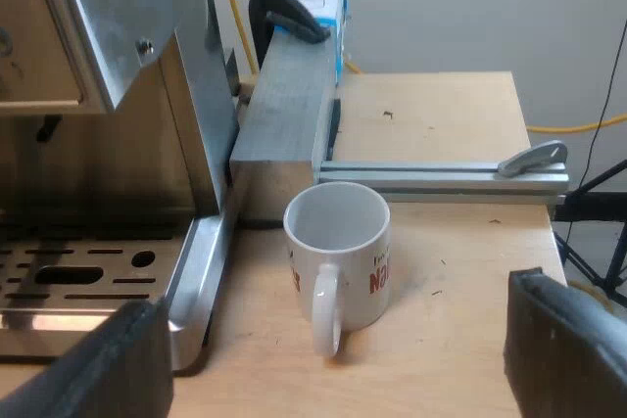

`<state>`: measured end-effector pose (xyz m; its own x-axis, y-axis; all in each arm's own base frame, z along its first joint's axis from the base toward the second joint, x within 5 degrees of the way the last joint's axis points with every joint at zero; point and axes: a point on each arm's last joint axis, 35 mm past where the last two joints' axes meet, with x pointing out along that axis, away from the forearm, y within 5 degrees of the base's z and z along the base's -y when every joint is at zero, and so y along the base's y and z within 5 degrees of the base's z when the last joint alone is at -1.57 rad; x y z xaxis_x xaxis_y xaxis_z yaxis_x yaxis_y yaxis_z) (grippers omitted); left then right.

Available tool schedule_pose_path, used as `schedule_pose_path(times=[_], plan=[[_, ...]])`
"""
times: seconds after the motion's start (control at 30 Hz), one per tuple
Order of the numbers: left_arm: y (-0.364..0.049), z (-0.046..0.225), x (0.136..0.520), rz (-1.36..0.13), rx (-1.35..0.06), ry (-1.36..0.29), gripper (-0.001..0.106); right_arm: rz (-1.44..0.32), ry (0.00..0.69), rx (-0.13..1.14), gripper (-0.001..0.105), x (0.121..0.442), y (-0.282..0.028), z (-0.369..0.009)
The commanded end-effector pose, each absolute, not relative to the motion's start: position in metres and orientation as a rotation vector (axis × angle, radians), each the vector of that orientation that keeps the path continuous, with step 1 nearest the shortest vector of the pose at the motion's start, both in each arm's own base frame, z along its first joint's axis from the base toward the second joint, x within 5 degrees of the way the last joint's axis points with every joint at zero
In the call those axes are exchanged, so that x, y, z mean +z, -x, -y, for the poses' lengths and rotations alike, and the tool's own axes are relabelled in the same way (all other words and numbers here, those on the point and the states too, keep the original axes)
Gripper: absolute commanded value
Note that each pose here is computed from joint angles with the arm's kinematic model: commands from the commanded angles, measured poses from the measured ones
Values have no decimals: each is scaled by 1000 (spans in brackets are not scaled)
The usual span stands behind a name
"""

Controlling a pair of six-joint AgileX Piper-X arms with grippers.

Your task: Put the handle in the coffee machine

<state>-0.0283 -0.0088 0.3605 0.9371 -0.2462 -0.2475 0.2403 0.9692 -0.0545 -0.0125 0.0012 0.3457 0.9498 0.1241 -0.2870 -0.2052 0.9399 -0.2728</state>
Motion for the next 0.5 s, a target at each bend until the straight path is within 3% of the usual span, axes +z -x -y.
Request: schedule_pose_path(times=[0.03,0.5], plan=[[18,7,357,-252,-183,27,97,-257,308,174,71,346,7,-2],[-11,6,323,-325,-161,31,97,-308,287,291,71,309,-22,-8]])
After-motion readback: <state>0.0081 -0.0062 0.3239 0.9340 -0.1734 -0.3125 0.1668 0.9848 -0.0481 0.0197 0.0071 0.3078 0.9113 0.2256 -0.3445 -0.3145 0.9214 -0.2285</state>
